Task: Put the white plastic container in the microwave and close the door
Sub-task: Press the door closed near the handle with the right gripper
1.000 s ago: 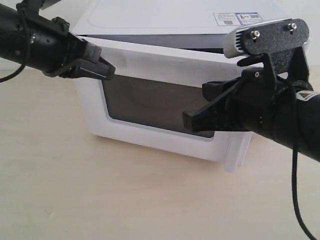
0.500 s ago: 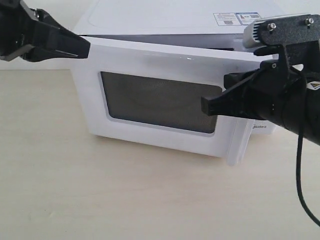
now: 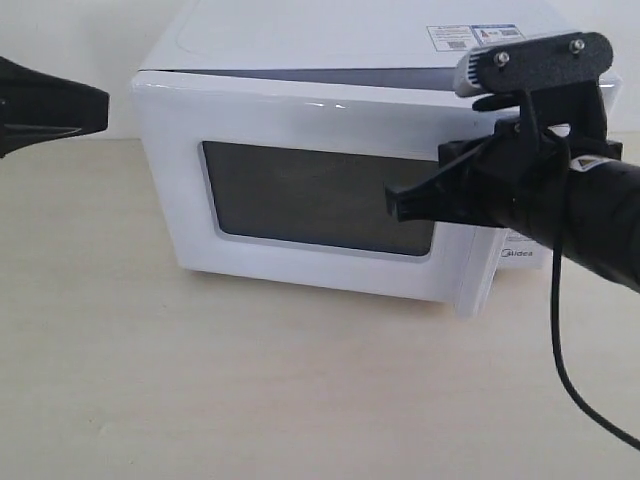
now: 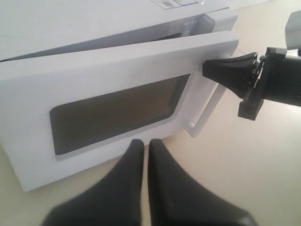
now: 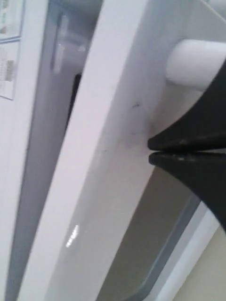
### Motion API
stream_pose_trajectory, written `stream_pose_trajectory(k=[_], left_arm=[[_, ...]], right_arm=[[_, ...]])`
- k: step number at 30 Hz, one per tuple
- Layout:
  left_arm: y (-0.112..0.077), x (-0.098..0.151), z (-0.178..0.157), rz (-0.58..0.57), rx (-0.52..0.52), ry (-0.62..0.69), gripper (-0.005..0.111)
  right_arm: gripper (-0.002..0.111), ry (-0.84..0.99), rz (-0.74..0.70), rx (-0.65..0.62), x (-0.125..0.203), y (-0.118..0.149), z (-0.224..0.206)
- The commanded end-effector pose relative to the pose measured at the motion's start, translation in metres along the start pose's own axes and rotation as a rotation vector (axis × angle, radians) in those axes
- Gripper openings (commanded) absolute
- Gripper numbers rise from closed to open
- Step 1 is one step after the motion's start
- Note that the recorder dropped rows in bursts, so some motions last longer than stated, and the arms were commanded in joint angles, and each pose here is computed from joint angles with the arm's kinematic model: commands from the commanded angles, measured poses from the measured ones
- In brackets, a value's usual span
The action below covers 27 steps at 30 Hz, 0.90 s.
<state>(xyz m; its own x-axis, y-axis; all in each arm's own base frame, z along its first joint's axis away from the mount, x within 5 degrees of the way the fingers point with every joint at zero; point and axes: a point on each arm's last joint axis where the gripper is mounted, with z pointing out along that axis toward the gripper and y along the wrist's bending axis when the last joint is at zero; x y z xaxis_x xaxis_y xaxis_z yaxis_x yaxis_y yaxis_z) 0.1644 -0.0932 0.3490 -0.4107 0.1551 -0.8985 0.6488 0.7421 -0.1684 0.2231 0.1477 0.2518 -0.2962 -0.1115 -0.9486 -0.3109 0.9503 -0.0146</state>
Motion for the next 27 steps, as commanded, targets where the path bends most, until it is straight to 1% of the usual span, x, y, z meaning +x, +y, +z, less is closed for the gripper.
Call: stream_pose_trajectory(k=[1,3,8,14,22,27], left_arm=[[-0.002,0.011,-0.009,-0.02,-0.036,-0.054,0.004],[-0.003,0.016,-0.014,-0.019,-0.048,-0.069,0.004],[-0.008,0.024,-0.026,-0.011,-0.06,-0.108,0.004],[-0.008,0.033,-0.038,-0.023,-0.11,-0.183,0.004],[-0.008,0.05,-0.044,-0.028,-0.148,-0.207,0.004],[-0.005,0.06,-0.046,-0.036,-0.186,-0.181,0.004]], right_arm=[[0.0,-0.031,-0.024,0.006,-0.01,0.001,0.005],[0.0,-0.025,-0.025,0.011,-0.009,0.001,0.007],[0.0,-0.013,-0.009,0.057,-0.007,-0.01,0.014],[0.0,-0.013,-0.011,0.092,-0.006,-0.017,0.019],[0.0,-0.011,-0.029,0.093,-0.008,-0.012,0.033],[0.0,-0.015,-0.035,0.11,-0.01,-0.013,0.039]])
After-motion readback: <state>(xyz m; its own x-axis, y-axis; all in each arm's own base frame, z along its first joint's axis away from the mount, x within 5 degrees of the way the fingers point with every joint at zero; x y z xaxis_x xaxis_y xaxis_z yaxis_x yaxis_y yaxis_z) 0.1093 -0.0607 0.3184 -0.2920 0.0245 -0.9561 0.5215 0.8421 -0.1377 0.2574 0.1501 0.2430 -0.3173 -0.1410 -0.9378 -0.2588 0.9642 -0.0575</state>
